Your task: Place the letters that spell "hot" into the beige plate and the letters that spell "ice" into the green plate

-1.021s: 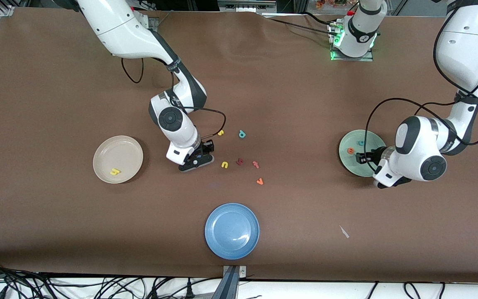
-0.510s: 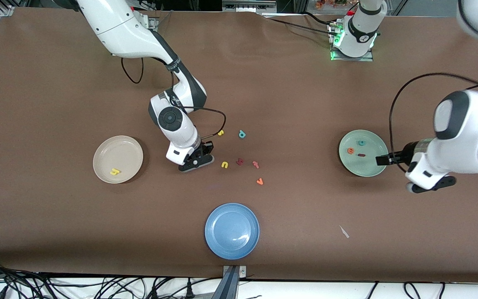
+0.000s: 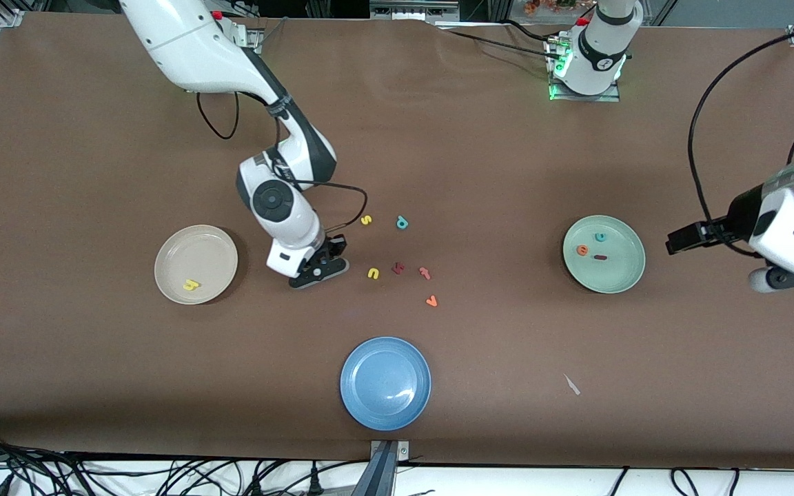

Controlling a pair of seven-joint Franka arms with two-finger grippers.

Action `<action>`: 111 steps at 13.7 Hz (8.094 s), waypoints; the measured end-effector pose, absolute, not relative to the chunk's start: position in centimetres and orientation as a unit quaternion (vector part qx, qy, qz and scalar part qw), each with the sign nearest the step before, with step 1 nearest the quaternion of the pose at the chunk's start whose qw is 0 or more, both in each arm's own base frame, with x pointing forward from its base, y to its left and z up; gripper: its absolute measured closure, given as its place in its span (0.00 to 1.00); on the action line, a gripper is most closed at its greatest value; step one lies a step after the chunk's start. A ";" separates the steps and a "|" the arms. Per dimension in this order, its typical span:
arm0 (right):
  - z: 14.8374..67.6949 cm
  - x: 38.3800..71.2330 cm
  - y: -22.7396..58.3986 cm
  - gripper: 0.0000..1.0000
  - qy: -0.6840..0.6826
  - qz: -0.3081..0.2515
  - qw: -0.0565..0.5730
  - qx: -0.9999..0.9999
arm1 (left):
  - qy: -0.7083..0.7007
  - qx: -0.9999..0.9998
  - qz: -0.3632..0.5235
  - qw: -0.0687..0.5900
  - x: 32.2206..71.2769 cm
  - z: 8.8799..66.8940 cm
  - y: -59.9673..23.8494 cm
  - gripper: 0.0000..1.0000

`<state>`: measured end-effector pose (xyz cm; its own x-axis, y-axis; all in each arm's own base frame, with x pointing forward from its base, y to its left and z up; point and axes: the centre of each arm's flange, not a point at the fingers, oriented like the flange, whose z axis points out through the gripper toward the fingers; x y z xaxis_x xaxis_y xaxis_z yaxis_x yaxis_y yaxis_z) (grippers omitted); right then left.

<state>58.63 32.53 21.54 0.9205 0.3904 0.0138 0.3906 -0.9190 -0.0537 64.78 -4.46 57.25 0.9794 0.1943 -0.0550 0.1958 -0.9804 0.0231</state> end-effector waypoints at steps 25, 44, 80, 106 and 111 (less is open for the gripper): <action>26.1 60.9 27.8 0.22 -0.292 -0.020 0.048 -0.955 | 0.091 0.996 0.015 -0.004 62.8 62.5 -6.0 0.00; 18.4 59.4 34.5 0.24 -0.323 -0.056 0.038 -0.944 | 0.089 0.996 0.010 0.007 62.8 62.3 -5.6 0.00; 29.9 57.2 8.4 0.40 -0.389 0.019 0.031 -0.921 | 0.087 0.996 0.010 0.009 62.7 62.3 -5.9 0.00; 60.9 55.4 8.5 0.00 -0.049 0.035 0.025 -0.998 | 0.086 0.996 0.010 0.009 62.7 62.3 -5.9 0.00; 60.5 55.4 9.4 0.00 -0.054 0.038 0.014 -0.998 | 0.086 0.996 0.010 0.009 62.7 62.3 -5.9 0.00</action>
<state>55.44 9.36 60.54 0.9913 0.1089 -0.0739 0.1069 -0.9938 -0.0314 62.72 -5.94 62.31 0.9850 0.1718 0.0178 0.1715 -0.9850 0.0189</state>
